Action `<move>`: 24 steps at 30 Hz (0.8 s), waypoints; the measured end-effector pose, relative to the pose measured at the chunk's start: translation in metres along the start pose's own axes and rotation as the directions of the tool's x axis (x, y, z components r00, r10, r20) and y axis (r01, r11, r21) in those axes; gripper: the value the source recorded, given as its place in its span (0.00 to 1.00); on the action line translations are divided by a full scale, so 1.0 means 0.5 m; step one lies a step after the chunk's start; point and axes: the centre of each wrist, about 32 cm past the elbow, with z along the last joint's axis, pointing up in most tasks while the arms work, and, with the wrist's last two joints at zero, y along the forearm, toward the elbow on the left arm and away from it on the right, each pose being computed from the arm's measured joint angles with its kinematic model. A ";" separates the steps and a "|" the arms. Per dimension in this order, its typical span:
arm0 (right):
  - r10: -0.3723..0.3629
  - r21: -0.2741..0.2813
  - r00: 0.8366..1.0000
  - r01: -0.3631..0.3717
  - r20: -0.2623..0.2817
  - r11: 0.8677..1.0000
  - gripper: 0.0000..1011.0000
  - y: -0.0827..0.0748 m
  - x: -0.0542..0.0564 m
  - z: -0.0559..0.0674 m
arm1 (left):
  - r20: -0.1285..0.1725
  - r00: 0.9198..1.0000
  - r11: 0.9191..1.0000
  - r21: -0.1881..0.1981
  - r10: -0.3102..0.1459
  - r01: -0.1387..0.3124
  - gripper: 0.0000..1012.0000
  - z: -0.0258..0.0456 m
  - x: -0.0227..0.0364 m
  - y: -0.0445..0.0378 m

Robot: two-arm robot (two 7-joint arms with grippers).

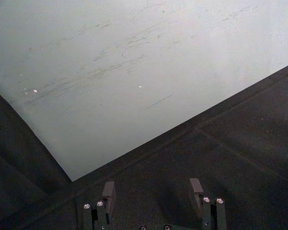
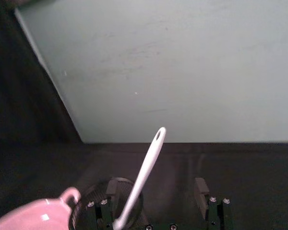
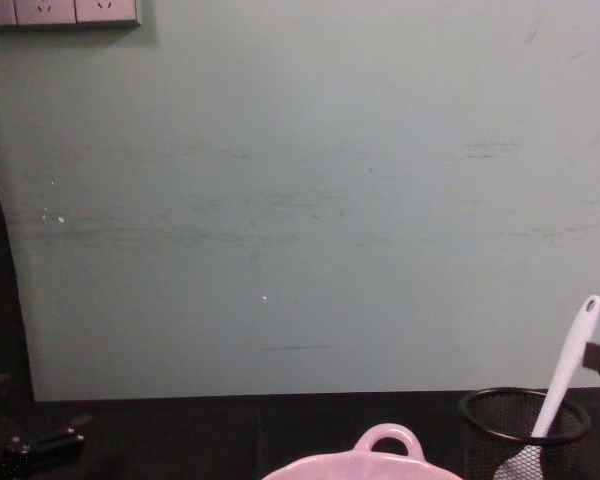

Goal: Use the one hand to pick up the spoon and stir the clear water in the bowl.

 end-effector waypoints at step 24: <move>0.143 0.027 0.813 -0.155 -0.565 0.988 0.99 0.094 0.056 -0.001 | 0.000 1.000 1.000 0.000 0.000 0.000 0.99 0.000 0.000 0.000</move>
